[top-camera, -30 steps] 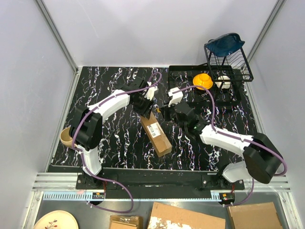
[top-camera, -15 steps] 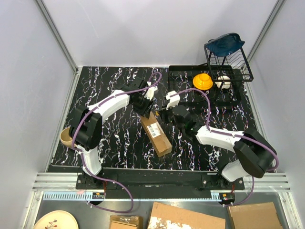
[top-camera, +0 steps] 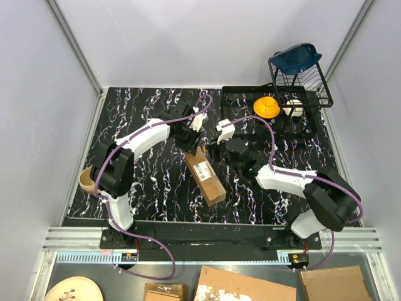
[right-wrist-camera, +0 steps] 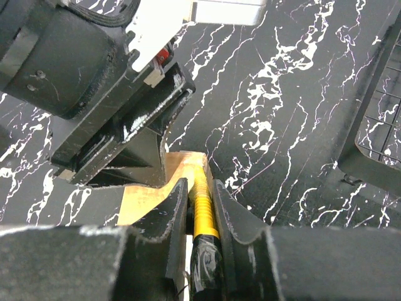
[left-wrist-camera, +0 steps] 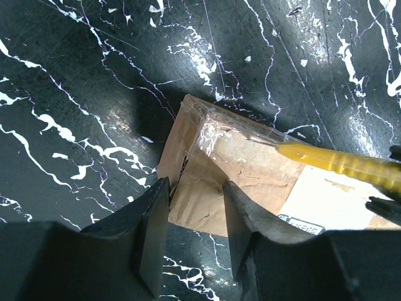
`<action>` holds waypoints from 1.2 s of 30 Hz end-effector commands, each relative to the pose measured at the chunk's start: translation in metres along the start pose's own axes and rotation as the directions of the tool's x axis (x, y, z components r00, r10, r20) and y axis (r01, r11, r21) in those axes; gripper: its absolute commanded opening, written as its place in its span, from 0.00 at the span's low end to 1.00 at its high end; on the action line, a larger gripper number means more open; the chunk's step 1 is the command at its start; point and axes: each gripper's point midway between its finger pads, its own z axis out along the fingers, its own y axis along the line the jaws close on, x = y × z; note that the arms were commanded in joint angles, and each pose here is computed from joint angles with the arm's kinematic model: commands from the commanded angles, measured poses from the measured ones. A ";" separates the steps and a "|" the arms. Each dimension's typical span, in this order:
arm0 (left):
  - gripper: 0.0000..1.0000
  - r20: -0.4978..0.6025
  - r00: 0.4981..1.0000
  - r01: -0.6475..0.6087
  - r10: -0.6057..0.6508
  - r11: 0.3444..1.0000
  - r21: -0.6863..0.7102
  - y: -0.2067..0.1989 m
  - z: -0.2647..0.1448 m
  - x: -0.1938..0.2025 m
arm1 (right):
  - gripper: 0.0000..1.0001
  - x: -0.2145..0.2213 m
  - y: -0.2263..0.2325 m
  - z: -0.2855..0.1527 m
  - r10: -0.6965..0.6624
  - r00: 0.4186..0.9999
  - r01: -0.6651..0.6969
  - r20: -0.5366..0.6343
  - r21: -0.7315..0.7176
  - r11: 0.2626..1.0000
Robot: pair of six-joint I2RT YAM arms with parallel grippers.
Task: Unpack the express box
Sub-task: Cut the express box at the center of the board.
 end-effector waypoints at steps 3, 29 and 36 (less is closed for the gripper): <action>0.41 -0.042 0.999 -0.019 0.018 0.999 -0.031 0.008 0.012 0.016 | 0.00 -0.027 0.008 0.010 0.000 0.997 0.002 0.074 -0.026 1.000; 0.40 -0.032 0.999 -0.023 0.022 0.999 -0.025 0.006 0.008 0.015 | 0.00 0.001 0.011 -0.004 -0.168 0.986 0.169 -0.025 0.050 0.984; 0.40 -0.032 0.999 -0.023 0.022 0.999 -0.028 0.007 0.007 0.015 | 0.00 0.000 0.014 -0.013 -0.164 0.986 0.165 -0.037 0.039 0.985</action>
